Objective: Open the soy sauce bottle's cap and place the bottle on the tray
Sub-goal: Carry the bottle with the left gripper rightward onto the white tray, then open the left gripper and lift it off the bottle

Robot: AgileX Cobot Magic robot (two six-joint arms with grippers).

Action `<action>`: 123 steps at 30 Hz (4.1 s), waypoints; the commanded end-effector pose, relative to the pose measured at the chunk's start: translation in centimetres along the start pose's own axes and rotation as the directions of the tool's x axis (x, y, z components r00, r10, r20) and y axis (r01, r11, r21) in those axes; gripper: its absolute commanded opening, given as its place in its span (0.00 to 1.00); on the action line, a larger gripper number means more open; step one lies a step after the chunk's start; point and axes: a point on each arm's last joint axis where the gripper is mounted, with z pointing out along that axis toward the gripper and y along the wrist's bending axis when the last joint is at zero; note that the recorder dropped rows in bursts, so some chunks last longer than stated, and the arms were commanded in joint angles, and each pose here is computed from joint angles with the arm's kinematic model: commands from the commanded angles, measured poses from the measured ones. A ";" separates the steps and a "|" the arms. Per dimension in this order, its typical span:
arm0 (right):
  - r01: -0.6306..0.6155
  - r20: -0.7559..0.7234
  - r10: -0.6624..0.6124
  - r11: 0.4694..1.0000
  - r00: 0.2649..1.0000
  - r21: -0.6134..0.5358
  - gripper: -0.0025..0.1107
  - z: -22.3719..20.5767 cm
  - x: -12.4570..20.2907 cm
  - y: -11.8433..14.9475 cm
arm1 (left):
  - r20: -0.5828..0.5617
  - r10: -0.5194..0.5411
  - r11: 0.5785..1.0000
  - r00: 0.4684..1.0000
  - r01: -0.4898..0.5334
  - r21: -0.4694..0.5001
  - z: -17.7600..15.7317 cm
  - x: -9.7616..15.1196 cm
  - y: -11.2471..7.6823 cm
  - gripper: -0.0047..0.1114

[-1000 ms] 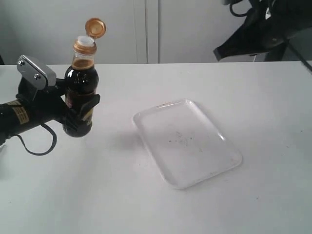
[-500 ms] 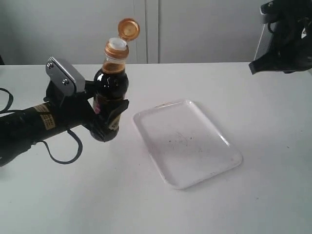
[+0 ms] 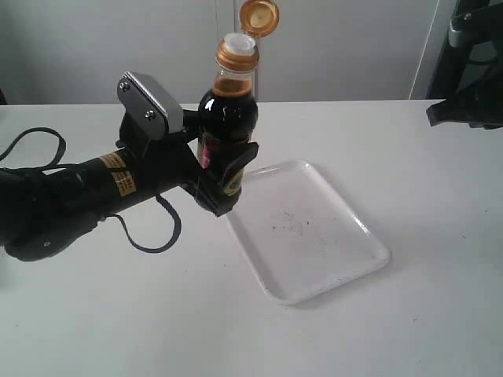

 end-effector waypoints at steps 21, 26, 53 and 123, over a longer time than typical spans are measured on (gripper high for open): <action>-0.031 -0.104 0.026 0.998 0.994 -0.048 0.02 4.4 1.3 0.6 | 0.186 -0.182 0.983 0.966 0.183 0.012 6.0 -1.2 -1.1 0.04; -0.032 -0.113 0.026 0.998 0.993 -0.051 0.02 5.0 1.5 0.8 | 0.188 -0.219 0.975 0.957 0.223 0.000 6.9 -0.8 -1.8 0.04; -0.054 -0.042 0.052 0.997 0.998 -0.058 0.02 5.2 0.9 0.8 | 0.131 -0.140 0.990 0.981 0.139 0.011 9.9 3.0 -3.5 0.04; -0.032 -0.074 0.027 0.997 0.997 -0.066 0.02 6.6 1.4 1.1 | 0.139 -0.093 0.995 0.986 0.096 -0.020 9.8 2.7 -3.3 0.95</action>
